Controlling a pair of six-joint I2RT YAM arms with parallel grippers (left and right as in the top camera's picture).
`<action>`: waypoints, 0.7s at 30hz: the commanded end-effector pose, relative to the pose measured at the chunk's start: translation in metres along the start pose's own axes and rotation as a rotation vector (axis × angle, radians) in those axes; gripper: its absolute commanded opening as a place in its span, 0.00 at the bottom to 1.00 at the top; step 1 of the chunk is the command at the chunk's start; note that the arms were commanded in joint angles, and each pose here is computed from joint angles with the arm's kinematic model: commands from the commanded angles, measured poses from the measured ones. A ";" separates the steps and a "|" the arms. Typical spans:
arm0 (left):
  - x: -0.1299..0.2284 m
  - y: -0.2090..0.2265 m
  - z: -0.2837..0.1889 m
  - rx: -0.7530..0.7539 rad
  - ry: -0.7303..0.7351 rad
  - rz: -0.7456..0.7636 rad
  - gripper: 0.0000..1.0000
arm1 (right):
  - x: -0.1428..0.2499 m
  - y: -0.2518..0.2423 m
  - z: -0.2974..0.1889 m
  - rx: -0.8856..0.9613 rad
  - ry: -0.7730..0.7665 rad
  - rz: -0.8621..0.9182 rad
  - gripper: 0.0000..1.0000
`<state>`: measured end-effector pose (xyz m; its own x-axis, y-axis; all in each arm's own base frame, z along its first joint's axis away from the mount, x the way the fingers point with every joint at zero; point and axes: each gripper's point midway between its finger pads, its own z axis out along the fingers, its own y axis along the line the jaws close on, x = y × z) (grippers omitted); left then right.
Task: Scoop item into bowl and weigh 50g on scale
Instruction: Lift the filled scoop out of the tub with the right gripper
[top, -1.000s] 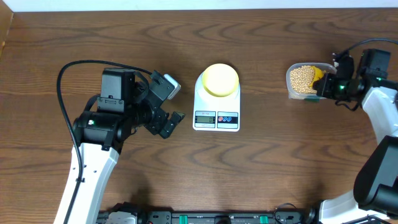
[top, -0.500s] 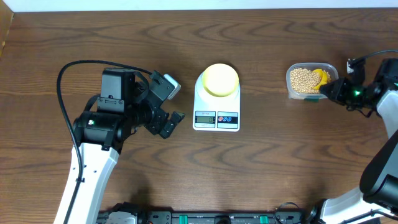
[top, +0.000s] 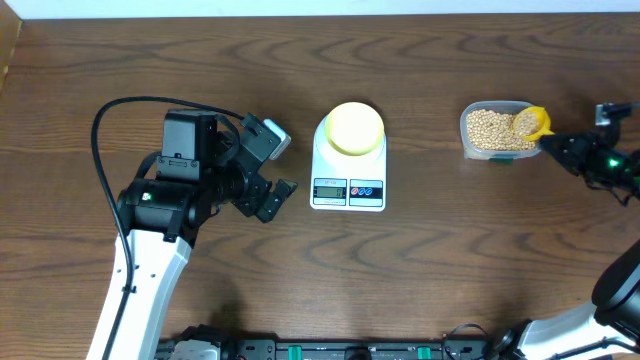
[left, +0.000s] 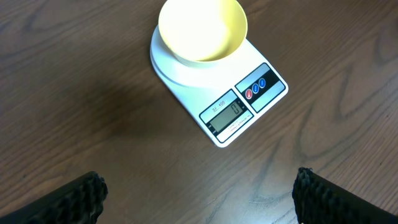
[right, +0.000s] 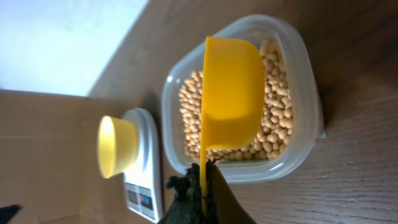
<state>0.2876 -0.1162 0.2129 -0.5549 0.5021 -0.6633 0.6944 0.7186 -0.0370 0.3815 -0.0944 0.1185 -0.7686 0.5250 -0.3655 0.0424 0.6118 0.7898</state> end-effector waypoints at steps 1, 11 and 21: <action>0.001 -0.001 0.002 0.012 0.002 0.009 0.98 | -0.002 0.017 -0.006 -0.140 -0.022 -0.010 0.01; 0.001 -0.001 0.002 0.012 0.002 0.009 0.97 | 0.002 0.050 -0.004 -0.308 -0.003 -0.013 0.01; 0.001 -0.001 0.002 0.012 0.002 0.009 0.97 | 0.022 0.081 0.025 -0.367 0.115 0.038 0.01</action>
<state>0.2876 -0.1162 0.2129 -0.5549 0.5021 -0.6633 0.6944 0.7186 -0.0370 0.3846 -0.0357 0.1584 -0.8133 0.4757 -0.3351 -0.1397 0.3994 0.9061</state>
